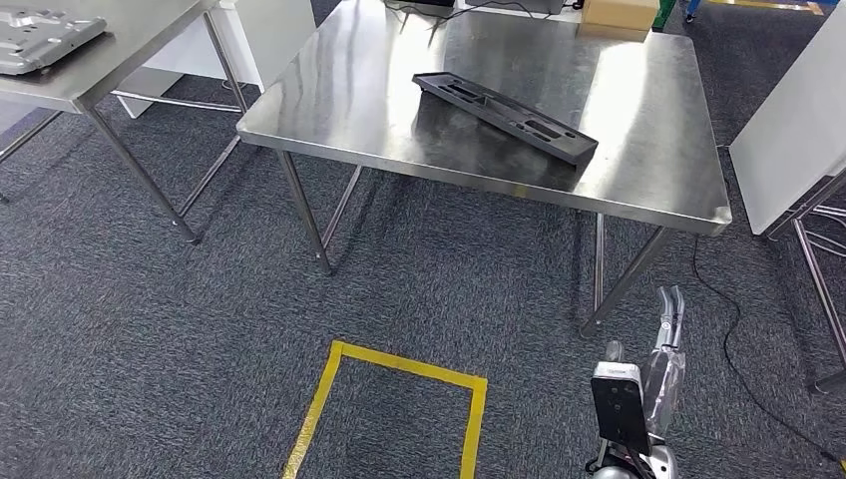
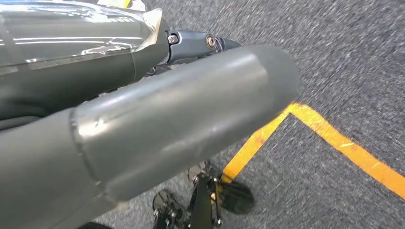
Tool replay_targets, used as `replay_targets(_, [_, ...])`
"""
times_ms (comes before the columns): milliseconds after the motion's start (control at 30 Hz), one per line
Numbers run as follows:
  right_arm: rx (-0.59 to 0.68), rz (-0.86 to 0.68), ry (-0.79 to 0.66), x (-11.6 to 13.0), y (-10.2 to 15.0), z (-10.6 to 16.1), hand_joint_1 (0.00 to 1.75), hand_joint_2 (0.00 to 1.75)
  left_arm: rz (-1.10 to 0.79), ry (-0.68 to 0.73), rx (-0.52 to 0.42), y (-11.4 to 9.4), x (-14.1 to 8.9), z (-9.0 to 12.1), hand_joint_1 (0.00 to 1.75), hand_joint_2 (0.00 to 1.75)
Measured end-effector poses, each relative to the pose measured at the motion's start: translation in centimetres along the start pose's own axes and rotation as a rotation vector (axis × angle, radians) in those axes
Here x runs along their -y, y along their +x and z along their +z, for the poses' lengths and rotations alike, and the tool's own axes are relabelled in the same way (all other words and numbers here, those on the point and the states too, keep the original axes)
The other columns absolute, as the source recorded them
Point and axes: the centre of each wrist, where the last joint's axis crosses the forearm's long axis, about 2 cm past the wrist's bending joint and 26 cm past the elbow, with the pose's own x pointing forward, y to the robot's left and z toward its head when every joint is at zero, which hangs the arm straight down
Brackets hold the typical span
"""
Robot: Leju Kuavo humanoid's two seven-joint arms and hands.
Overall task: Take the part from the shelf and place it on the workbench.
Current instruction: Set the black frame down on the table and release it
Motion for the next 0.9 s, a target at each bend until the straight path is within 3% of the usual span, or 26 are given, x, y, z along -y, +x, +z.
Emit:
replay_targets(567, [-0.036, -0.003, -0.047, 0.0, -1.5, 0.8, 0.00, 0.00, -0.048, 0.058, 0.014, 0.2, -0.2, -0.1, 0.00, 0.00])
replay_targets(900, [-0.125, 0.096, -0.067, 0.1, -3.2, 1.6, 0.00, 0.00, -0.070, 0.079, -0.006, 0.0, 0.1, 0.1, 0.00, 0.00])
